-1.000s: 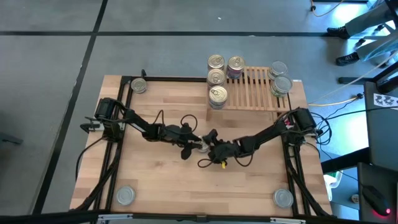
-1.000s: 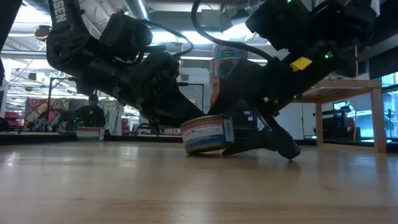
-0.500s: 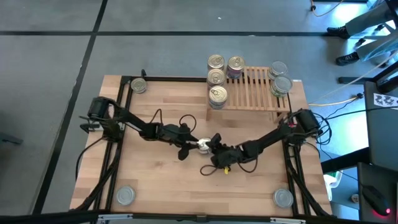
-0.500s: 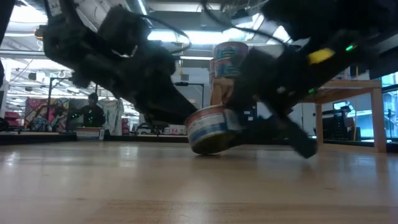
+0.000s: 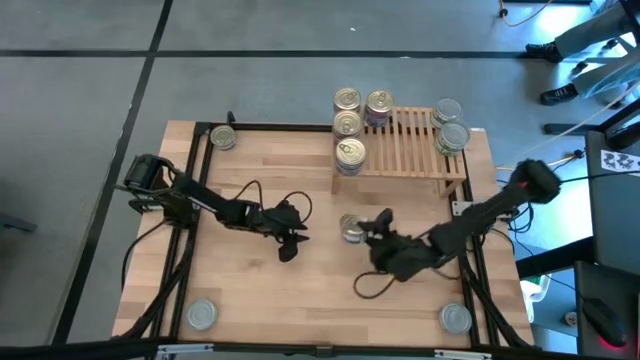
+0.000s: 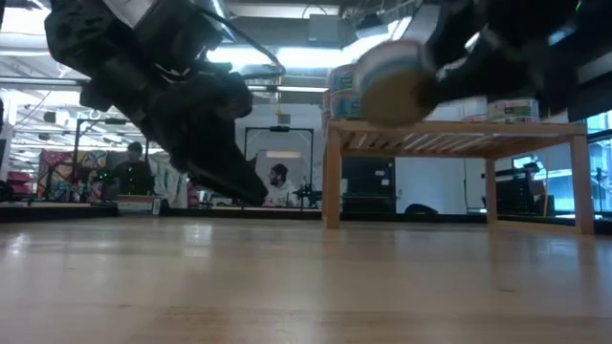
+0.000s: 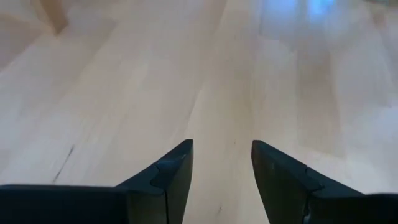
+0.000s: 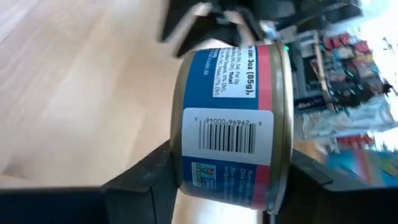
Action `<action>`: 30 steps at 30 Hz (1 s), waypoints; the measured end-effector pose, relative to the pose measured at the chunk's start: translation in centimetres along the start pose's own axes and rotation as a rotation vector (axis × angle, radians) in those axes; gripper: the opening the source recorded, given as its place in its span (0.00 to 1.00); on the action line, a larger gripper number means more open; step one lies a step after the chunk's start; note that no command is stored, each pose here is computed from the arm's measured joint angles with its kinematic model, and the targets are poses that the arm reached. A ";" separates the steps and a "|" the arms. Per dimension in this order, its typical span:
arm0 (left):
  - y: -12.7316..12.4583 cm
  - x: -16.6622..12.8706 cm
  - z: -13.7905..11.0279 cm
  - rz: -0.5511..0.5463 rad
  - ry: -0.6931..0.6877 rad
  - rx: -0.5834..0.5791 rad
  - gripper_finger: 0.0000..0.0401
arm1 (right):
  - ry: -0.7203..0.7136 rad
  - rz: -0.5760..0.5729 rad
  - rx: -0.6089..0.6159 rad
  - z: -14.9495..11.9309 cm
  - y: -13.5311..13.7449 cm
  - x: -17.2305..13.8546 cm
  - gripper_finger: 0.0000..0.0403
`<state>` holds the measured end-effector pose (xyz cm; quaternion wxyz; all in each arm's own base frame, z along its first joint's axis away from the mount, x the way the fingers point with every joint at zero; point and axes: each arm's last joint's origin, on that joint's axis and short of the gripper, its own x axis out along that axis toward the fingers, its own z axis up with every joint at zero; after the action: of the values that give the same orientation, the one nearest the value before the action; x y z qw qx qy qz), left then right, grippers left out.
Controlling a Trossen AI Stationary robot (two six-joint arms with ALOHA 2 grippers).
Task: Stack canned seafood by type on shelf
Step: Put the blue-pink tuna can on the shelf aligned with the other blue-pink tuna can
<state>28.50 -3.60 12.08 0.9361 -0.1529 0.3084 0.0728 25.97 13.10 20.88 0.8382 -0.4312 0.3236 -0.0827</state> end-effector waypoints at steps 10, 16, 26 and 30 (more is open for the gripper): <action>-1.1 -0.2 -0.5 0.031 -0.022 0.013 0.40 | -0.022 -0.180 0.228 -3.0 -7.5 -6.5 0.49; -1.0 -0.2 -0.3 0.060 -0.047 0.011 0.40 | 0.021 -0.300 0.330 -5.4 -11.1 -7.9 0.49; -0.9 -0.2 -0.2 0.102 -0.068 0.010 0.40 | 0.227 -0.320 0.400 -9.4 -15.3 -3.9 0.49; -0.9 -0.2 -0.2 0.108 -0.072 0.010 0.40 | 0.320 -0.285 0.404 -11.2 -16.5 -1.6 0.49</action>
<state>28.42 -4.55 12.27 0.9420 -0.1287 0.2826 0.1272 20.18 -3.89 29.69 0.8253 -0.2782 0.3648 -0.3291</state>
